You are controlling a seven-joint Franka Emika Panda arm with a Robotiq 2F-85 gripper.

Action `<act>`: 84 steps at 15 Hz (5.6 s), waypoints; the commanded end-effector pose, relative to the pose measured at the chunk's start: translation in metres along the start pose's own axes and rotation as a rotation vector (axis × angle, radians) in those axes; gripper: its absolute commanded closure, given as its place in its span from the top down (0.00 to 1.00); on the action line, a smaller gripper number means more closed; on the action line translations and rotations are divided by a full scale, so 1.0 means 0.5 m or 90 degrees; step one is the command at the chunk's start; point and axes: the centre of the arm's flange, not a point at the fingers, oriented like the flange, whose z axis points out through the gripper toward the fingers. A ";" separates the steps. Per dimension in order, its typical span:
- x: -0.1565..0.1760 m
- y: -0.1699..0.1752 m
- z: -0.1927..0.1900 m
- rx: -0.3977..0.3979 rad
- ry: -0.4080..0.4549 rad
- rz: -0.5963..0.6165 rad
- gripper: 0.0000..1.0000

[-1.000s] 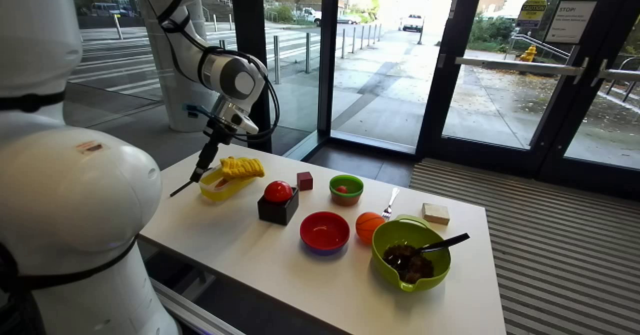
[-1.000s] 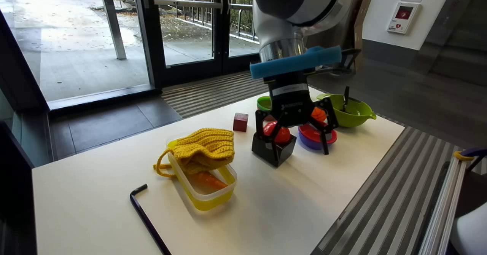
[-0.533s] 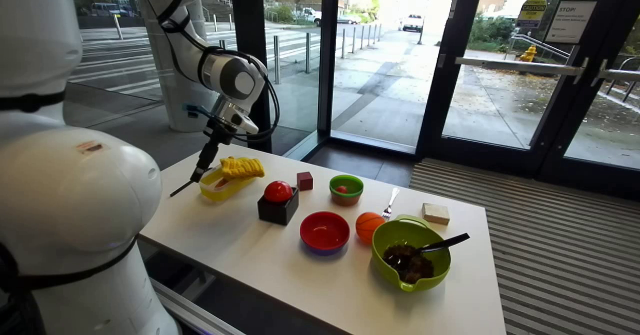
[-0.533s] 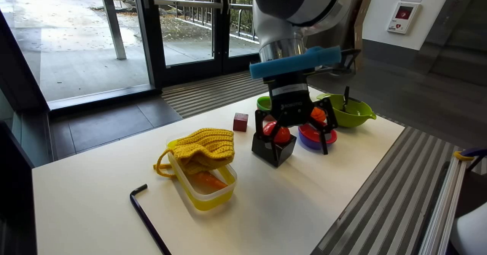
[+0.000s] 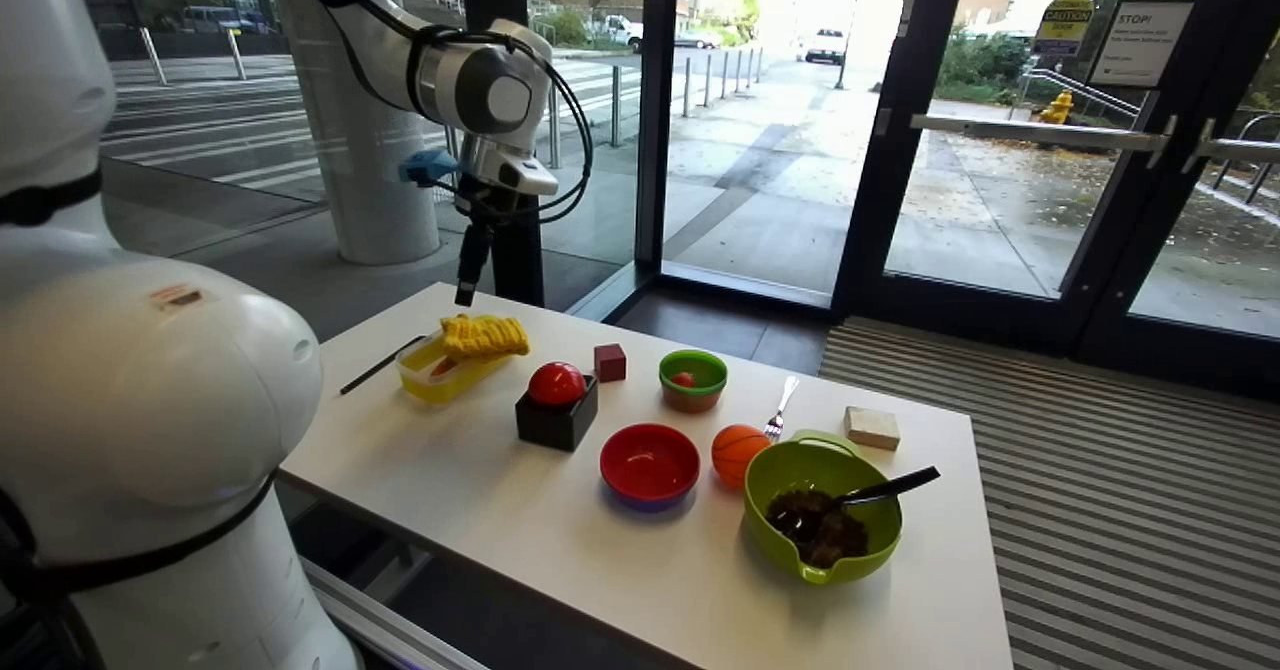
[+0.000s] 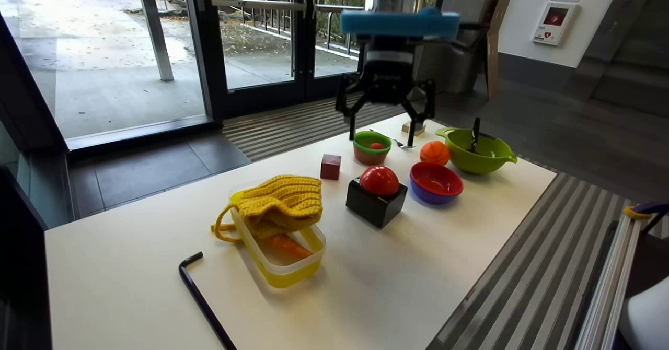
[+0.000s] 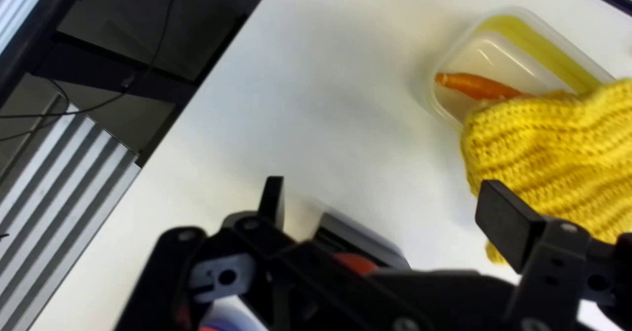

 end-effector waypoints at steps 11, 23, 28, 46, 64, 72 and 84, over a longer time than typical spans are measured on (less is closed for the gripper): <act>0.229 0.372 -0.152 0.130 0.317 0.246 1.00; 0.327 0.419 -0.142 0.092 0.364 0.326 1.00; 0.466 0.535 -0.240 0.125 0.412 0.501 1.00; 0.686 0.632 -0.171 0.071 0.537 0.702 1.00; 0.858 0.662 -0.037 -0.050 0.440 0.556 1.00; 0.856 0.692 -0.060 -0.105 0.341 0.277 1.00; 0.866 0.640 -0.052 -0.089 0.442 0.092 1.00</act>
